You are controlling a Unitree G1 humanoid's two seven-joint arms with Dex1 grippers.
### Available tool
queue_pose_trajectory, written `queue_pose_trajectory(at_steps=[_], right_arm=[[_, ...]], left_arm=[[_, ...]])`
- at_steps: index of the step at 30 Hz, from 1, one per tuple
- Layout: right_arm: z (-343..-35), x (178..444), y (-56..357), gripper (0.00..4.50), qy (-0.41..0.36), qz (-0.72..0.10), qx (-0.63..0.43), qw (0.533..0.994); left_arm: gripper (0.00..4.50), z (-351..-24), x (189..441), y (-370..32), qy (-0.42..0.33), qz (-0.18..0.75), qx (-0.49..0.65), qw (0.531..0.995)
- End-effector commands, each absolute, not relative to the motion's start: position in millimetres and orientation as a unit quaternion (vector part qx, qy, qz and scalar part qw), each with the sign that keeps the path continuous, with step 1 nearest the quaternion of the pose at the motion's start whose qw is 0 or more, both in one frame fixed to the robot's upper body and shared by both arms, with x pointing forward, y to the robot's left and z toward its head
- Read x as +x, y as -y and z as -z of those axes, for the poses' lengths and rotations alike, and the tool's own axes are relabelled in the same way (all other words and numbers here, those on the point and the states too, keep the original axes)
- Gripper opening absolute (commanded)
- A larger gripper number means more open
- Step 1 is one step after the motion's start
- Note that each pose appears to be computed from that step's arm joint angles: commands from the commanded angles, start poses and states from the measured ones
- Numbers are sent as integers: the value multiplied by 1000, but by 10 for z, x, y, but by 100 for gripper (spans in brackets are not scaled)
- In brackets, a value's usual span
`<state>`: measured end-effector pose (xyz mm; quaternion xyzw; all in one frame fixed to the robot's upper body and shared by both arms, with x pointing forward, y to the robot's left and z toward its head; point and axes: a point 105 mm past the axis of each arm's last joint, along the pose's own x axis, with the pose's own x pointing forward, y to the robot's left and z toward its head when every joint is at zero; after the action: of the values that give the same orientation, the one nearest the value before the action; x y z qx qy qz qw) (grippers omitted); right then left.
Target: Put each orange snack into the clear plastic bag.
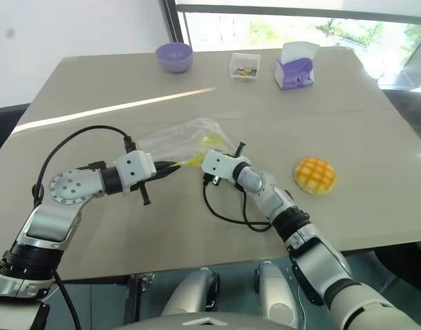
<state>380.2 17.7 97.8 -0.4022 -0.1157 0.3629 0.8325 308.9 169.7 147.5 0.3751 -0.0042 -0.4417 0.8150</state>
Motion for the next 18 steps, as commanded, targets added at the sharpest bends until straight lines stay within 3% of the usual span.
queue_pose_trajectory(at_steps=[1,11,14,18], right_arm=[[-1002,3845,-132,7,140,-346,-454,809],[-919,3820,-56,7,134,-353,-498,781],[-950,3871,27,91,131,-336,-508,782],[-953,3908,91,282,127,-323,-518,782]], left_arm=[[0,-1603,3115,-1770,23,424,384,820],[0,-1499,3314,-1856,25,407,409,816],[0,-1506,3339,-1888,22,405,414,815],[0,-1522,3364,-1880,27,405,415,814]])
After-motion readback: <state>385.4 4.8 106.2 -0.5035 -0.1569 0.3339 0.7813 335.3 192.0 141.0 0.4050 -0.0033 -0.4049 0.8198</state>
